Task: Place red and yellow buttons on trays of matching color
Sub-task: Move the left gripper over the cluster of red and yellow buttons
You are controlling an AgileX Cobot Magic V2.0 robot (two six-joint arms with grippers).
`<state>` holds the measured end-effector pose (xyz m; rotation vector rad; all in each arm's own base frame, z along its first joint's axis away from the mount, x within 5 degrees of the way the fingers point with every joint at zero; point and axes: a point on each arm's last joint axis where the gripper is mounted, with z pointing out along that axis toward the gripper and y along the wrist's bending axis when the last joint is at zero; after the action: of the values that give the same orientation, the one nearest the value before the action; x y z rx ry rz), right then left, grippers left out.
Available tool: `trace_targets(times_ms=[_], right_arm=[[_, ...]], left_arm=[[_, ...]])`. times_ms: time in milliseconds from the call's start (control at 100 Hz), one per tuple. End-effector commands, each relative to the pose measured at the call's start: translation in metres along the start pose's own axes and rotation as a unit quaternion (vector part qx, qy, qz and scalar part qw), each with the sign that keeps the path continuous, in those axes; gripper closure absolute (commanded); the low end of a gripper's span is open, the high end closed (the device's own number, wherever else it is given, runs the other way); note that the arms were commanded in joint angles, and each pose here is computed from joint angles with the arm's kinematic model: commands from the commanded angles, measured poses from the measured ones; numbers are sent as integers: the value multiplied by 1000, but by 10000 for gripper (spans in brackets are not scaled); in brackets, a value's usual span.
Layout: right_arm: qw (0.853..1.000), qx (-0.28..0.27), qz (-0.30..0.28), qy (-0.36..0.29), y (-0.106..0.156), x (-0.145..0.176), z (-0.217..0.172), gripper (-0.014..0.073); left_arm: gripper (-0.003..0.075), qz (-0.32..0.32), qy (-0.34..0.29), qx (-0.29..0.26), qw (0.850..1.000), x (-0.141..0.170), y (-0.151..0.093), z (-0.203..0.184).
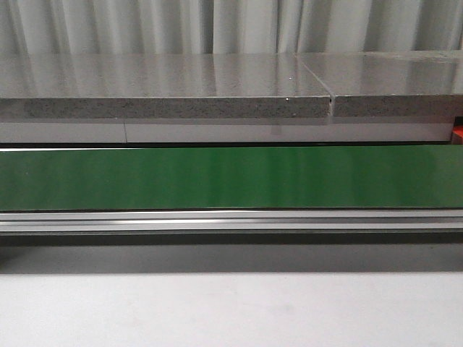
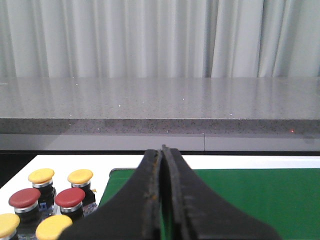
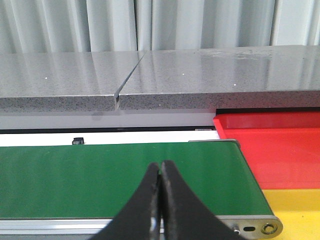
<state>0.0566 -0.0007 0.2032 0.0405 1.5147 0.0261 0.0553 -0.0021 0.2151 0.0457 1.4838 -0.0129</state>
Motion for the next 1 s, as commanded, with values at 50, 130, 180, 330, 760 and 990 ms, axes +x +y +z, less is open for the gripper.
trace_targets(times_ms=[50,130,180,330,760,990], right_arm=[[999,-8,-1,-53,2,-13,-2,660],[999,-8,-1,-53,2,-13,-2,660],[999,-8,-1,-53,2,-13,-2,660],[999,-8,-1,-53,2,-13,-2,660],[999,-8,-1,-53,2,-13,-2,660],[999,-8,-1,-53,2,-13,-2,660]], left_arm=[[741,0,-26,3,1000,-17,0,-6],[741,-1,-26,2,1000,-27,0,-8],[741,-1,-23,2,1000,-33,1,-9],[741,-7,2,3,1000,-46,1,-7],[741,-4,104,2,995,-69,2,17],[741,-3,186,3,982,-70,2,47]])
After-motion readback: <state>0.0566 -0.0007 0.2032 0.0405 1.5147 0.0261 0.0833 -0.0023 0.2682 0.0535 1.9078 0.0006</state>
